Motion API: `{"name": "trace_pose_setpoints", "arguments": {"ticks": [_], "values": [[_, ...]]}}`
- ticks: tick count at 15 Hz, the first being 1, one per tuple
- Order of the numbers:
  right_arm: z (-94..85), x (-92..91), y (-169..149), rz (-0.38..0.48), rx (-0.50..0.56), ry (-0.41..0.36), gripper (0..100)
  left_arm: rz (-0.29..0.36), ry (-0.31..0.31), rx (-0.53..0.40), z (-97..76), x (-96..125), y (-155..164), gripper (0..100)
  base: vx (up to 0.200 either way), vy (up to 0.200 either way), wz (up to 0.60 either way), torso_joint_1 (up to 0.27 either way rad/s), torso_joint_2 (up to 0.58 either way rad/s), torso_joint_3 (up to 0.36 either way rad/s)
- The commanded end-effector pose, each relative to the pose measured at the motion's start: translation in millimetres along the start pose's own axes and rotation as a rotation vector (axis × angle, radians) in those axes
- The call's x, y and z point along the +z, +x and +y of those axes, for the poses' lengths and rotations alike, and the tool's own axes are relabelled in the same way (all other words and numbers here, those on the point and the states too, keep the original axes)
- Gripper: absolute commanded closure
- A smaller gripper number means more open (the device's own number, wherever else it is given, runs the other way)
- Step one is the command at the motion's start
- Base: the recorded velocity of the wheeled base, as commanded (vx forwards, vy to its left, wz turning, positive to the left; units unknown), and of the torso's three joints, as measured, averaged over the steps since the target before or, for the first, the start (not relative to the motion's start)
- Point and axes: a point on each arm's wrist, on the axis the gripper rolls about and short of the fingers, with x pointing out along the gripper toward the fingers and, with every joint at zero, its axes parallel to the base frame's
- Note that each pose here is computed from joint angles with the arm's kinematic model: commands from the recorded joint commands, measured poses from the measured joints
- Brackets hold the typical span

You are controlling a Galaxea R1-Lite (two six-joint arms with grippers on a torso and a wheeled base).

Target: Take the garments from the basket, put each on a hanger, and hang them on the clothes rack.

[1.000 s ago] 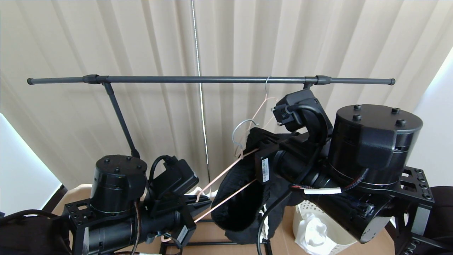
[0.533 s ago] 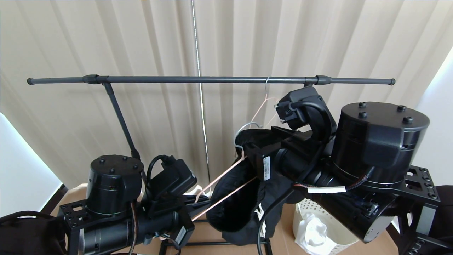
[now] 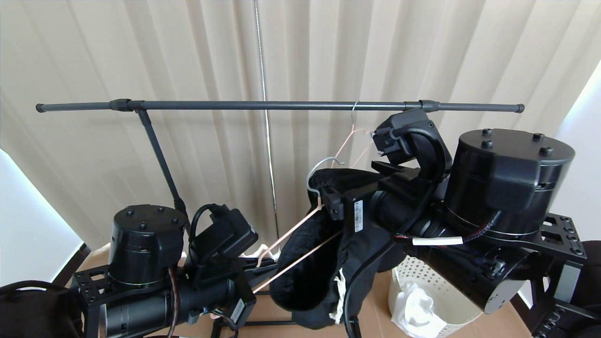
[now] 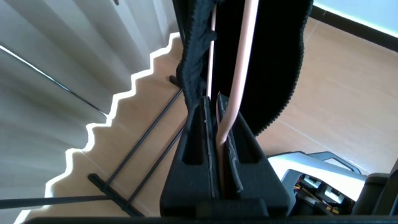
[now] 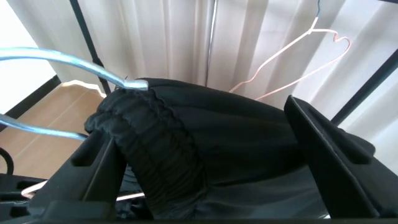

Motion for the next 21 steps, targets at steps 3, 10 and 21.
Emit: {"name": "trace_pose_setpoints", "arguments": {"ticks": [3,10,21], "values": [[-4.9,0.2,4,-0.006,-0.021,0.005,0,-0.014,-0.009,0.009,0.7,0,-5,100,0.0,0.0,0.0,0.0,0.0,0.0],[-4.6,-1.0,9,-0.03,-0.028,0.015,0,-0.034,-0.028,0.035,5.1,-2,-6,100,0.0,0.0,0.0,0.0,0.0,0.0],[-5.1,0.4,8,-0.034,-0.028,0.017,0,-0.072,-0.085,0.108,16.0,-3,-5,100,0.0,0.0,0.0,0.0,0.0,0.0]]}}
